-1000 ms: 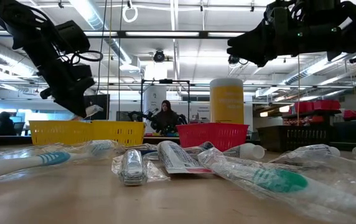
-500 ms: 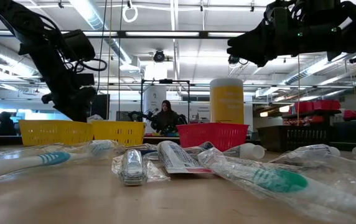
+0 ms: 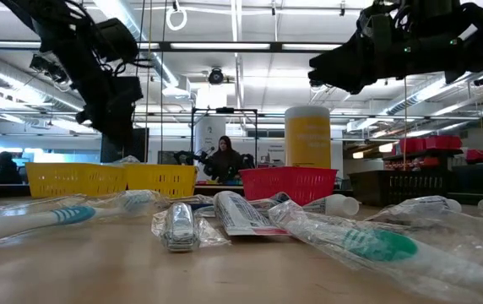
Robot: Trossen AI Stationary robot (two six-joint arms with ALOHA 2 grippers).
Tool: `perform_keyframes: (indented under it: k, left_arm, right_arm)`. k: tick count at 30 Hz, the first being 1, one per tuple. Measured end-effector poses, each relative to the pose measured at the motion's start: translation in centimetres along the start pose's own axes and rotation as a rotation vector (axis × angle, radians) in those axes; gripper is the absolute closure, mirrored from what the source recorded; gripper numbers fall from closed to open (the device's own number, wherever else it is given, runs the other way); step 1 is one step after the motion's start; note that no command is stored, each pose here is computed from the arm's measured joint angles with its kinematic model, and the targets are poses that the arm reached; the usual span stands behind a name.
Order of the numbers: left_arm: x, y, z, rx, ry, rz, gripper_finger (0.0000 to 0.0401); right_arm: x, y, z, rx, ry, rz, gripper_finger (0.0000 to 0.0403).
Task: Pick & Place Travel size toiletries
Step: Put the silver nail cutter into the right yellow bin
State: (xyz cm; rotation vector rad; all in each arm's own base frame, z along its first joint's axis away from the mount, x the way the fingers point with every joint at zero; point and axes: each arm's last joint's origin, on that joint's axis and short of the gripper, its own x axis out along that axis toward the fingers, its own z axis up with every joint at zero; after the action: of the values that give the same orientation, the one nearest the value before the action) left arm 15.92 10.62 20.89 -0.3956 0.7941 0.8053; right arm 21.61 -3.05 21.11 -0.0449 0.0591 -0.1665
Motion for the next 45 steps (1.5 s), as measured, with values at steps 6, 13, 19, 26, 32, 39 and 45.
perform_keyframes:
  k: [6,13,19,26,32,39,45]
  left_arm:
    - [-0.7,-1.7,0.4,-0.021,0.015,-0.176,0.0251]
    - [-1.7,-4.4,-0.4,0.008,0.045,-0.338,0.0266]
    - [-3.5,-7.4,-1.6,0.102,-0.013,-0.395,0.0273]
    - [-5.4,-10.2,-3.9,0.232,-0.049,-0.446,0.0274]
    - [-6.7,-11.5,-5.5,0.318,-0.076,-0.458,0.0278]
    - [-7.8,-12.4,-6.6,0.409,-0.113,-0.5,0.0278]
    - [-7.6,-13.3,-7.4,0.405,-0.171,-0.554,0.0279]
  right_arm:
    - [0.0,0.0,-0.2,0.019,0.018,0.011,0.0155]
    - [0.4,0.2,-0.9,0.064,0.053,0.038,0.0161]
    - [2.5,1.0,-0.9,0.081,0.096,0.075,0.0144]
    - [5.6,2.6,-0.9,0.102,0.16,0.123,0.015]
    - [8.6,6.3,-1.3,0.083,0.241,0.225,0.0174]
    - [12.7,9.3,-2.6,0.084,0.419,0.187,0.0179]
    - [13.6,10.4,-3.4,0.067,0.495,0.198,0.0179]
